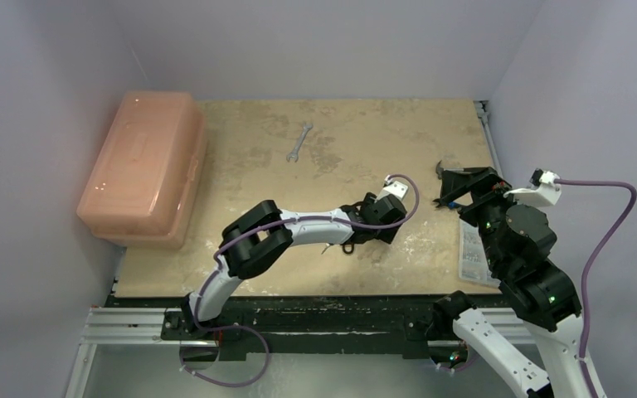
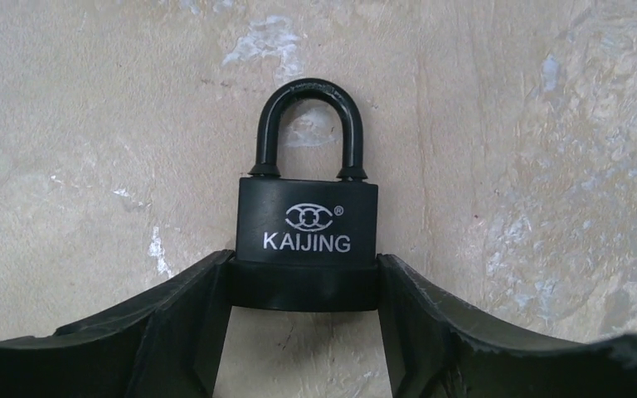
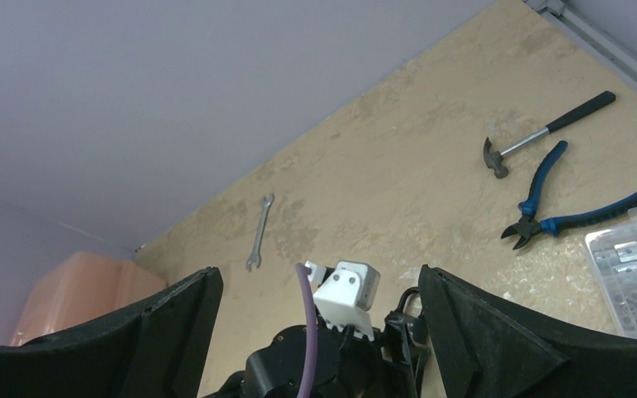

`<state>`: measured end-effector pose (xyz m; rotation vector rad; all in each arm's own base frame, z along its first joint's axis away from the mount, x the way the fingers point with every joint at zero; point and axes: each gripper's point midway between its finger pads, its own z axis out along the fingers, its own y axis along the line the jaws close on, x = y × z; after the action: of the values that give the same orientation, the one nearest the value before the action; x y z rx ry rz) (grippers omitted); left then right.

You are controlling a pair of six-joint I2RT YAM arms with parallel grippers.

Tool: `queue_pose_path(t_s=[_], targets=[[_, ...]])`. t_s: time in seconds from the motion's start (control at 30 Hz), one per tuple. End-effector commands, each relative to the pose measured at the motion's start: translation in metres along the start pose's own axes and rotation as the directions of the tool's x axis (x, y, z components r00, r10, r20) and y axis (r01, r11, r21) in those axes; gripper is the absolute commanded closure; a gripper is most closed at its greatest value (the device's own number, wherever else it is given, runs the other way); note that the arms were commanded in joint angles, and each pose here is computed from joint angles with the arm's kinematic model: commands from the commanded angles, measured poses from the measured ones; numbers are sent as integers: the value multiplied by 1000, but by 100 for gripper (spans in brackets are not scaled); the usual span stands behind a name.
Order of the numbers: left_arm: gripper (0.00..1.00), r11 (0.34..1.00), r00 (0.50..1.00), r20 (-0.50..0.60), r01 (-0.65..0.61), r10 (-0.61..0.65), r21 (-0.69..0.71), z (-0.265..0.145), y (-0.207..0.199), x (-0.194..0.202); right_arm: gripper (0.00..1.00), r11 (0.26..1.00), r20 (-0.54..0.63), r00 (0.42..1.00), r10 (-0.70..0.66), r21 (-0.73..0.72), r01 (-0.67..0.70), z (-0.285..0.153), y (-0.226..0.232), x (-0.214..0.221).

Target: Unlock with the key

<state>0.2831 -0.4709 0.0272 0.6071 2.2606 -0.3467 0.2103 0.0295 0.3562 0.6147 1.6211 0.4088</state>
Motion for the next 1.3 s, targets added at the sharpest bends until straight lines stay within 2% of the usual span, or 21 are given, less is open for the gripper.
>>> queue_pose_path(t_s=[0.0, 0.03, 0.2, 0.27, 0.5, 0.57, 0.73, 0.9, 1.07, 1.27], targets=[[42, 999, 998, 48, 38, -37, -34, 7, -2, -13, 1, 1000, -13, 1000, -18, -14, 18, 4, 5, 3], [48, 998, 998, 52, 41, -39, -37, 8, -1, -13, 1, 1000, -15, 1000, -19, -13, 18, 4, 4, 4], [90, 998, 996, 67, 60, -60, 12, 2, -10, -21, 1, 1000, -25, 999, -25, -6, 25, 6, 4, 7], [99, 995, 992, 81, 91, -94, 49, -8, -15, -28, 1, 1000, -37, 999, -21, -6, 21, 7, 5, 9], [100, 938, 954, 145, 218, -263, 268, -56, -27, -65, 1, 996, -68, 996, 56, 77, -50, 9, -9, 22], [100, 915, 942, 131, 256, -309, 312, -63, -23, -64, 1, 993, -84, 993, 78, 90, -70, 11, -12, 30], [100, 829, 893, 137, 328, -428, 453, -91, -16, -79, 1, 987, -151, 981, 126, 115, -109, 18, -13, 53], [100, 707, 830, 106, 390, -547, 589, -114, -5, -88, 1, 980, -286, 939, 190, 115, -163, 28, -2, 92], [100, 687, 825, 122, 366, -551, 628, -126, -1, -79, 1, 973, -439, 869, 229, 89, -212, 37, 12, 139], [100, 666, 814, 155, 331, -560, 669, -147, 2, -82, 7, 969, -524, 818, 237, 73, -235, 45, 20, 169]])
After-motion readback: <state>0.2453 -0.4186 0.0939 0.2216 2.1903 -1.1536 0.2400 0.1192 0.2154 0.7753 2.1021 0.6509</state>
